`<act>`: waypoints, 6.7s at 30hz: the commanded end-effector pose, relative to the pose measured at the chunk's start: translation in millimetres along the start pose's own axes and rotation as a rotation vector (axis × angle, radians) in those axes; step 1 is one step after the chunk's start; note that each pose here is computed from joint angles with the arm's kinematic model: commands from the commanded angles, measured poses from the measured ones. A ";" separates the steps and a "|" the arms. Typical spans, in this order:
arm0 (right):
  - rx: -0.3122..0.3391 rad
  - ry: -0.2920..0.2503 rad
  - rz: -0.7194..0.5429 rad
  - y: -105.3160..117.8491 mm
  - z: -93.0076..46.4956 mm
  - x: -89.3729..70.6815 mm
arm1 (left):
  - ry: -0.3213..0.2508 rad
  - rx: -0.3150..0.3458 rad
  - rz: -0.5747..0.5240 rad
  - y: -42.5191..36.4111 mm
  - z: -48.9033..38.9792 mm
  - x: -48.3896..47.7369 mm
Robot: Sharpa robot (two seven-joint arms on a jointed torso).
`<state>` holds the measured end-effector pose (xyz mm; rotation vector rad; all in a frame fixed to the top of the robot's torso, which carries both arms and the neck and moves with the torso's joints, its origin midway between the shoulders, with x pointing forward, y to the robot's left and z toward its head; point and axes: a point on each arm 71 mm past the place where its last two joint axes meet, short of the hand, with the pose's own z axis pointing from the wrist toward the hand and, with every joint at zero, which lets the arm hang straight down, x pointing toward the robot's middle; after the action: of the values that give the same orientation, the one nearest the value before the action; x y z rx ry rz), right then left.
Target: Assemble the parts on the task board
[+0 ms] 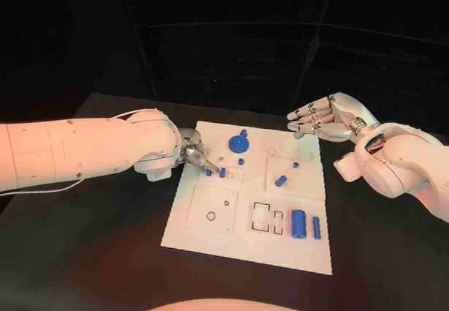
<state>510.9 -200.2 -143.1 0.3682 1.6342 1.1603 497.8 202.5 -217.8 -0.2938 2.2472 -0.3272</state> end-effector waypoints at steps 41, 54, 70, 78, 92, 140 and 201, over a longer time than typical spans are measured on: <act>-0.005 0.010 0.001 3.0 3.4 3.5 | -0.301 0.651 0.303 -73.1 18.0 -9.2; -0.006 0.012 0.002 3.8 3.9 4.5 | -0.244 0.604 0.438 -80.1 31.2 -0.3; -0.009 0.015 0.002 4.4 4.9 5.6 | -0.215 0.585 0.464 -85.1 35.8 3.6; -0.009 0.016 0.002 4.5 5.0 5.7 | -0.202 0.577 0.471 -86.7 36.9 5.6; -0.011 0.016 0.003 4.7 4.6 5.8 | -0.216 0.566 0.468 -86.6 37.5 4.8; -0.007 0.010 0.000 2.5 3.9 3.2 | -0.316 0.541 0.352 -33.7 4.5 -18.8; -0.007 0.012 0.001 2.7 4.3 3.7 | -0.251 0.502 0.365 -38.2 14.3 -15.7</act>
<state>512.5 -195.1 -144.3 0.3677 1.6426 1.1613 522.6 170.2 -203.1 0.3231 1.8400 -0.6038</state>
